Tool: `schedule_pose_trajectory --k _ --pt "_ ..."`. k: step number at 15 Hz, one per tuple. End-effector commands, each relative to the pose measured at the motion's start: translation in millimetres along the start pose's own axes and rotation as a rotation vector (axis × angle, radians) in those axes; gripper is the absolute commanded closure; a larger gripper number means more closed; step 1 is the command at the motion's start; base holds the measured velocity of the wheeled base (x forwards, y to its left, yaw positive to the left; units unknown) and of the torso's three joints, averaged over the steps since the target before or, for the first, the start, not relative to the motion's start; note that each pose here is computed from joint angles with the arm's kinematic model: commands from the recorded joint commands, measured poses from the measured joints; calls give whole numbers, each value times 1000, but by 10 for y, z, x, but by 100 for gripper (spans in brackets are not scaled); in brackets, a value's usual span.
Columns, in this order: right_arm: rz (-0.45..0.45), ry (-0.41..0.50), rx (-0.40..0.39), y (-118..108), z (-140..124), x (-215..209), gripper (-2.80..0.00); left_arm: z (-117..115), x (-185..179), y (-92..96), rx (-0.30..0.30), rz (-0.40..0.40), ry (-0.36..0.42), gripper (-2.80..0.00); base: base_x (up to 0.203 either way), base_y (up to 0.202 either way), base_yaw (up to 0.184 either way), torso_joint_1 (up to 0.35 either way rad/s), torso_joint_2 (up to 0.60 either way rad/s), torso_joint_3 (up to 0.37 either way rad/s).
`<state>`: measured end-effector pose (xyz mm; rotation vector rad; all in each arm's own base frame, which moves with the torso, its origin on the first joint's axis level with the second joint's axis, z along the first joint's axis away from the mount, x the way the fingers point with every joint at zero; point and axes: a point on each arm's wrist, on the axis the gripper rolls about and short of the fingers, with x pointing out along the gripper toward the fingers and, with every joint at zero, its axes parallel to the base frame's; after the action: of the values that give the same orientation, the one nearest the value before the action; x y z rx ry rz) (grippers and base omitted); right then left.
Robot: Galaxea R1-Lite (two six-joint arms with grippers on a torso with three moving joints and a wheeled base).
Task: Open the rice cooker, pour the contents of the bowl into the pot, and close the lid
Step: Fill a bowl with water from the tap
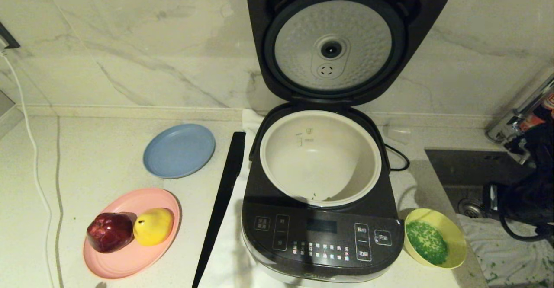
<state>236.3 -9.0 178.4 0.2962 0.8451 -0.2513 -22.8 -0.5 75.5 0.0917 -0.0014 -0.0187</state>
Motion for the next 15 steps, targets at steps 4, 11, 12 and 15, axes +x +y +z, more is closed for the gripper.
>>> schedule_pose_trajectory --k 4,11,12,15 --pt "23 86 4 -86 -307 8 -280 -26 6 -3 0 -2 8 0 0 0 0 0 0 0" --pt "16 135 3 -75 -458 257 -280 -26 6 -2 0 0 8 0 0 0 0 0 0 0" --pt "22 137 12 -51 -469 259 -280 -26 6 -2 0 0 8 0 0 0 0 0 0 0" --pt "30 155 7 2 -499 289 -280 -21 5 -2 0 0 7 0 0 0 0 0 0 0"
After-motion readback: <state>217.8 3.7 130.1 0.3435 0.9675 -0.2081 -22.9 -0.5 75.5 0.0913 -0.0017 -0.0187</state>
